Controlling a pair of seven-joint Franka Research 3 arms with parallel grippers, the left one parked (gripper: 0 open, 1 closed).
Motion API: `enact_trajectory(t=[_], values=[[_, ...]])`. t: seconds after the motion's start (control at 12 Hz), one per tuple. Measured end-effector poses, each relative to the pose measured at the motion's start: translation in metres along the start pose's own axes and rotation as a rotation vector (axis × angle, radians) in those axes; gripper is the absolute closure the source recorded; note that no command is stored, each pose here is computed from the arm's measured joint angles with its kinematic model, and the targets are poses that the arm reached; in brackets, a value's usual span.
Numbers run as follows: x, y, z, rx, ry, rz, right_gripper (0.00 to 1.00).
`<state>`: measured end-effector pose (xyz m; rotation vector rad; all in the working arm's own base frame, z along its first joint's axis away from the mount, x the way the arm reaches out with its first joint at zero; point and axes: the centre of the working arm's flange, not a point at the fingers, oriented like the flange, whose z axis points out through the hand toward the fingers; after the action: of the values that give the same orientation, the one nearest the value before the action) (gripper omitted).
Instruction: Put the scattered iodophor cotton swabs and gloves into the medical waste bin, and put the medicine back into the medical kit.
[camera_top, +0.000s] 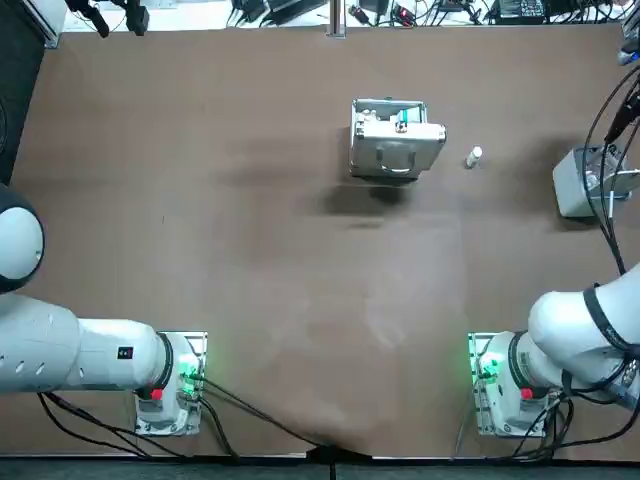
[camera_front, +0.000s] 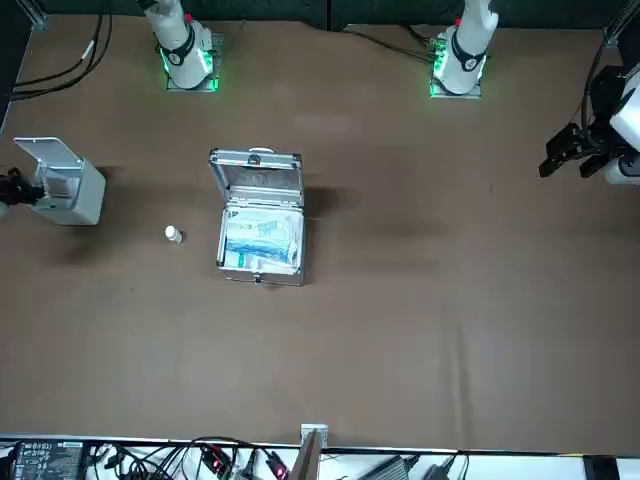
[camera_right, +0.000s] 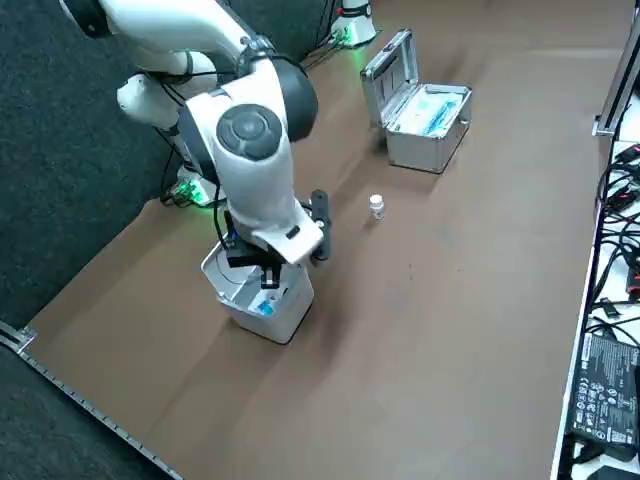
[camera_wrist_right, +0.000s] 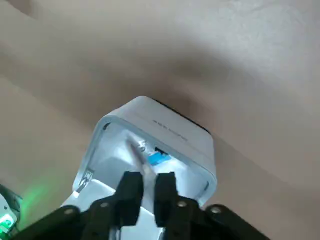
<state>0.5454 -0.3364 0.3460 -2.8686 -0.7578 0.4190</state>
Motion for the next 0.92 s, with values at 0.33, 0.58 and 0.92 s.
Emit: enact_trajectory(t=[0.33, 0.58, 0.92], values=[[0.011, -0.004, -0.004, -0.013, 0.010, -0.028, 0.36], [0.041, -0.033, -0.034, -0.046, 0.049, -0.086, 0.01], [0.092, -0.081, -0.057, -0.028, 0.125, -0.090, 0.00]])
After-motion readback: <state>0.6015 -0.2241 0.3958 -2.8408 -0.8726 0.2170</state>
